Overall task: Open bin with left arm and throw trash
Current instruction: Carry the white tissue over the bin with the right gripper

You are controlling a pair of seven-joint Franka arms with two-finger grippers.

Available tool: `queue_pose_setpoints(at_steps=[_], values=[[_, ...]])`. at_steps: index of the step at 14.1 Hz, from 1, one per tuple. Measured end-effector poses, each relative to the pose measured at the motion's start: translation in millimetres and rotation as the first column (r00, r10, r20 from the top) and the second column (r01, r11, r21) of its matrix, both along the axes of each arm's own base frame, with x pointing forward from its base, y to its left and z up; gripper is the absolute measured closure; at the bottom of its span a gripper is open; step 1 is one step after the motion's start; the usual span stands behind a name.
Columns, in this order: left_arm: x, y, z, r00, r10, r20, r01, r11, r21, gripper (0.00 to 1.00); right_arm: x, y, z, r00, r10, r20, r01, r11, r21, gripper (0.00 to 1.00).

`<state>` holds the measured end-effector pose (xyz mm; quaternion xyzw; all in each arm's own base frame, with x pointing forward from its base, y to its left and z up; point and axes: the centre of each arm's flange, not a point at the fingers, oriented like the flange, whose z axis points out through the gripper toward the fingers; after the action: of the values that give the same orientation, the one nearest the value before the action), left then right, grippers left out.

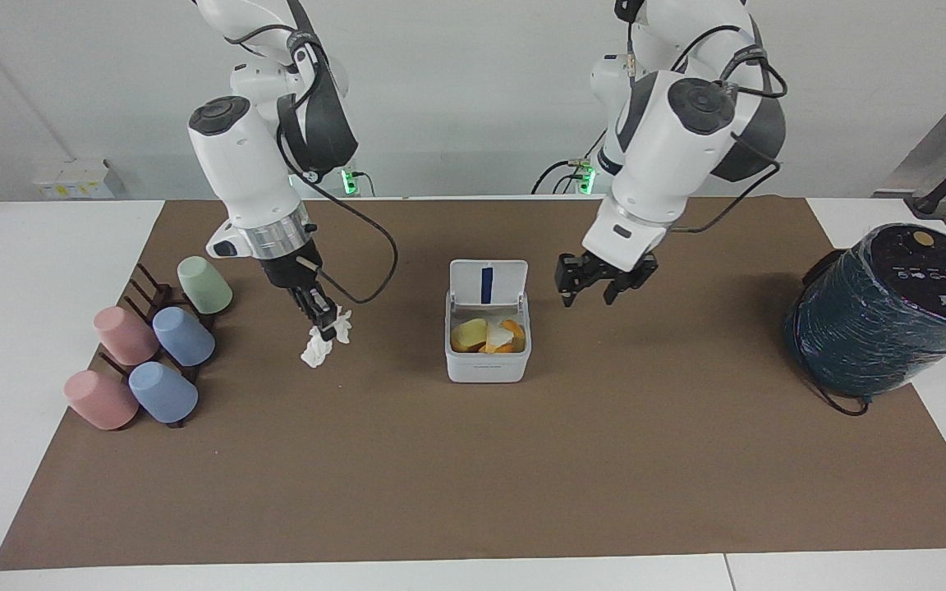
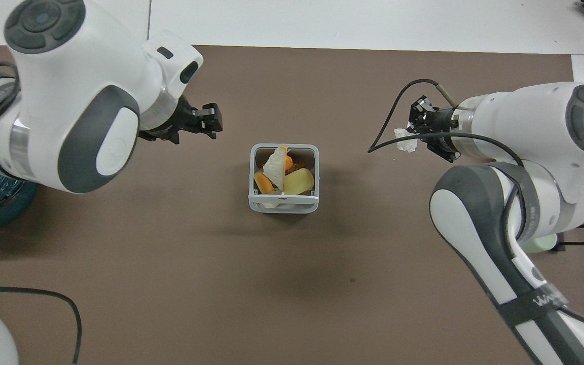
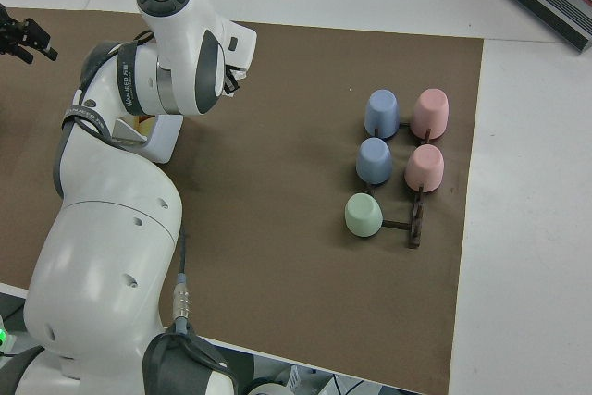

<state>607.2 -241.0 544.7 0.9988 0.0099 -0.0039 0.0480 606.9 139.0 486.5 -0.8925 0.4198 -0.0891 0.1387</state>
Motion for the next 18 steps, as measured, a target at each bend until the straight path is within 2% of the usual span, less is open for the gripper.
queue_pose_setpoints(at_steps=[2, 3, 5, 7, 9, 12, 13, 14, 16, 18], values=[[10.2, 45.5, -1.0, 0.998, -0.051, -0.024, 0.052, 0.998, 0.047, 0.29, 0.4, 39.3, -4.5, 0.998, -0.035, 0.049, 0.033, 0.998, 0.045, 0.91], [15.8, 73.1, 2.6, 0.997, -0.076, -0.026, 0.077, 0.996, 0.053, 0.29, -0.7, 61.0, -11.2, 0.996, -0.061, 0.057, 0.057, 0.996, 0.070, 0.91], [20.3, 133.6, 21.7, 0.993, -0.113, -0.012, 0.114, 0.992, 0.050, 0.29, -6.0, 94.3, -25.2, 0.996, -0.070, 0.048, 0.066, 0.994, 0.093, 0.91], [11.9, 172.4, 48.2, 0.992, -0.128, 0.009, 0.127, 0.990, 0.053, 0.29, -12.1, 120.0, -35.5, 0.997, -0.072, 0.031, 0.069, 0.992, 0.106, 0.91], [-1.4, 177.1, 72.0, 0.990, -0.141, 0.028, 0.138, 0.987, 0.086, 0.27, -14.1, 144.6, -43.6, 0.995, -0.091, 0.034, 0.086, 0.987, 0.132, 0.91], [-6.7, 175.0, 78.2, 0.989, -0.148, 0.027, 0.145, 0.985, 0.097, 0.22, -11.2, 184.0, -57.2, 0.995, -0.103, 0.017, 0.099, 0.982, 0.160, 0.91], [-6.6, 174.7, 77.3, 0.989, -0.148, 0.025, 0.145, 0.985, 0.097, 0.17, -10.0, 193.3, -63.3, 0.995, -0.101, 0.010, 0.098, 0.982, 0.162, 0.91], [-6.6, 173.6, 77.0, 0.988, -0.150, 0.025, 0.147, 0.984, 0.096, 0.17, -8.5, 199.6, -69.9, 0.995, -0.097, 0.004, 0.095, 0.982, 0.161, 0.91], [-7.5, 170.5, 78.1, 0.988, -0.155, 0.027, 0.152, 0.984, 0.096, 0.00, -7.9, 219.5, -79.7, 0.997, -0.083, 0.000, 0.082, 0.983, 0.167, 0.91], [-8.7, 177.3, 81.2, 0.989, -0.144, 0.031, 0.141, 0.985, 0.098, 0.00, -12.4, 237.9, -82.8, 0.997, -0.079, -0.002, 0.078, 0.981, 0.176, 0.91]])
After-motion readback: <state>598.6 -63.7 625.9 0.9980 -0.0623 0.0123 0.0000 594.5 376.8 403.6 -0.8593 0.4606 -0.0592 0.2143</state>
